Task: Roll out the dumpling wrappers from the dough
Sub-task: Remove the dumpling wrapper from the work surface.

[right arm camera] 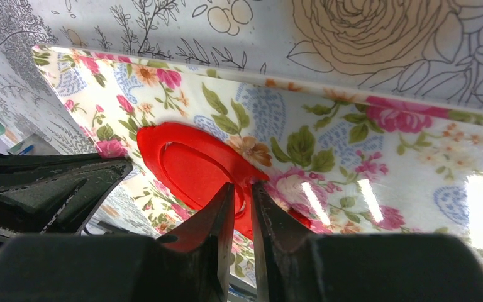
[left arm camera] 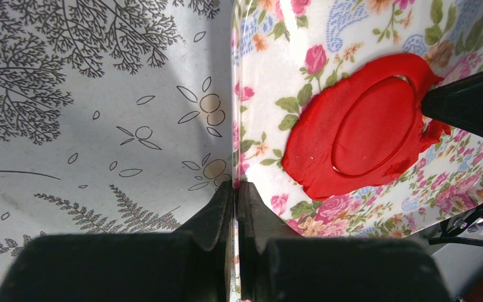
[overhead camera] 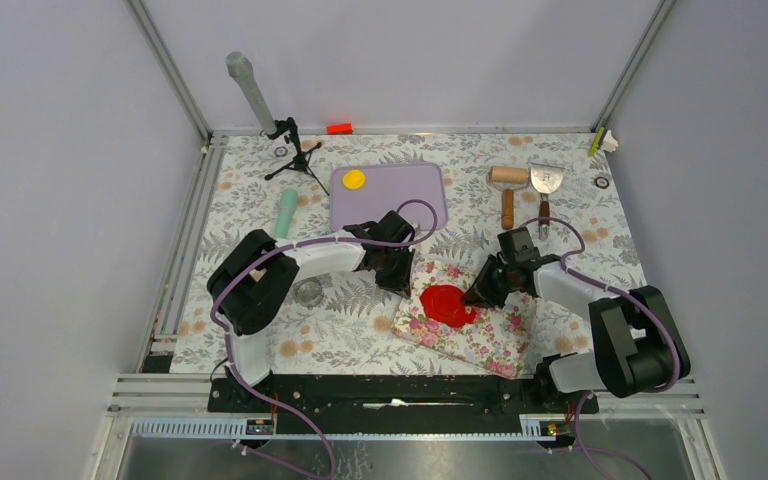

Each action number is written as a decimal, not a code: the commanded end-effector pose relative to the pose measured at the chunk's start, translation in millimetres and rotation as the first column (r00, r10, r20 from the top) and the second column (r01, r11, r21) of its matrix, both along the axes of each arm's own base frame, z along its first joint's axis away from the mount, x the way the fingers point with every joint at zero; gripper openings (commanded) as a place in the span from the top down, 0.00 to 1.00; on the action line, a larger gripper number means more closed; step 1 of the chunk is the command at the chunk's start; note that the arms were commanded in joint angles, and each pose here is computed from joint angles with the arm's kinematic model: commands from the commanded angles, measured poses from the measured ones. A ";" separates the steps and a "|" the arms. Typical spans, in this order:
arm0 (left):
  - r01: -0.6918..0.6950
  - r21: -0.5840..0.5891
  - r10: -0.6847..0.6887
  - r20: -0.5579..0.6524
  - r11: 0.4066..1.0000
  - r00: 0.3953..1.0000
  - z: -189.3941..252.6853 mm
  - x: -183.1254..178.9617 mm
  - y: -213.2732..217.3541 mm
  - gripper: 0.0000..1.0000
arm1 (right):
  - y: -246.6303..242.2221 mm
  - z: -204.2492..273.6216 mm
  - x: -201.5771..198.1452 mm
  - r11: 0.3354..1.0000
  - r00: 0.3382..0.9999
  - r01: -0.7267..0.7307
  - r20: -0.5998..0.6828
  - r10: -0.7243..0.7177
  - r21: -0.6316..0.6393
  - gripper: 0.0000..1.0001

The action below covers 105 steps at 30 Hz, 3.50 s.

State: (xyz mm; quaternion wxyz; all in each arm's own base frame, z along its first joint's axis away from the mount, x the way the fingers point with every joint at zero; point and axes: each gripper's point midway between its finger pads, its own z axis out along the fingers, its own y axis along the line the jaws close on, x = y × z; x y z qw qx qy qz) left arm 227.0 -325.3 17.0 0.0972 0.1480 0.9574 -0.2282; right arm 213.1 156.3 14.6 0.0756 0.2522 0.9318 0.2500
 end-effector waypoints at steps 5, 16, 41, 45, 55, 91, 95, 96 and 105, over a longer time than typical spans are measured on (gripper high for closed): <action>0.026 0.252 -0.002 -0.098 0.967 0.995 -55.6 -27.8 55.4 1.00 | -3.8 -12.1 -2.1 0.999 0.999 -0.008 -0.032 0.006 -0.038 0.80; 0.025 0.253 0.000 -0.098 0.967 0.995 -56.2 -27.9 56.1 1.00 | -17.0 -22.1 -14.3 0.994 0.998 -0.014 -0.068 0.007 -0.108 0.92; 0.023 0.262 0.004 -0.106 0.965 0.994 -60.3 -27.7 55.8 1.00 | -18.9 -26.2 -43.3 0.996 0.993 -0.048 -0.107 0.039 -0.080 1.00; 0.023 0.260 0.004 -0.102 0.965 0.995 -59.2 -26.6 55.0 1.00 | -16.8 -26.3 -49.7 0.995 0.990 -0.074 -0.128 0.066 -0.062 1.00; 0.020 0.266 0.004 -0.092 0.964 0.996 -57.2 -22.5 53.7 1.00 | -8.1 -26.9 -69.5 0.983 0.967 -0.185 -0.173 0.185 0.020 1.00; 0.022 0.271 0.005 -0.098 0.962 0.995 -59.5 -23.0 54.0 1.00 | 18.1 -12.3 -85.5 0.947 0.933 -0.313 -0.164 0.321 0.076 0.99; 0.023 0.273 0.004 -0.098 0.962 0.995 -59.3 -23.7 55.1 1.00 | -0.2 -4.9 -61.7 0.960 0.961 -0.266 -0.101 0.257 -0.090 0.97; 0.024 0.273 0.003 -0.099 0.962 0.995 -59.3 -23.9 55.1 1.00 | -2.7 -1.4 -55.9 0.962 0.968 -0.247 -0.075 0.240 -0.113 0.97; 0.026 0.270 0.002 -0.104 0.963 0.995 -60.4 -25.1 54.8 1.00 | -17.0 16.2 -45.4 0.959 0.979 -0.199 -0.009 0.202 -0.200 0.83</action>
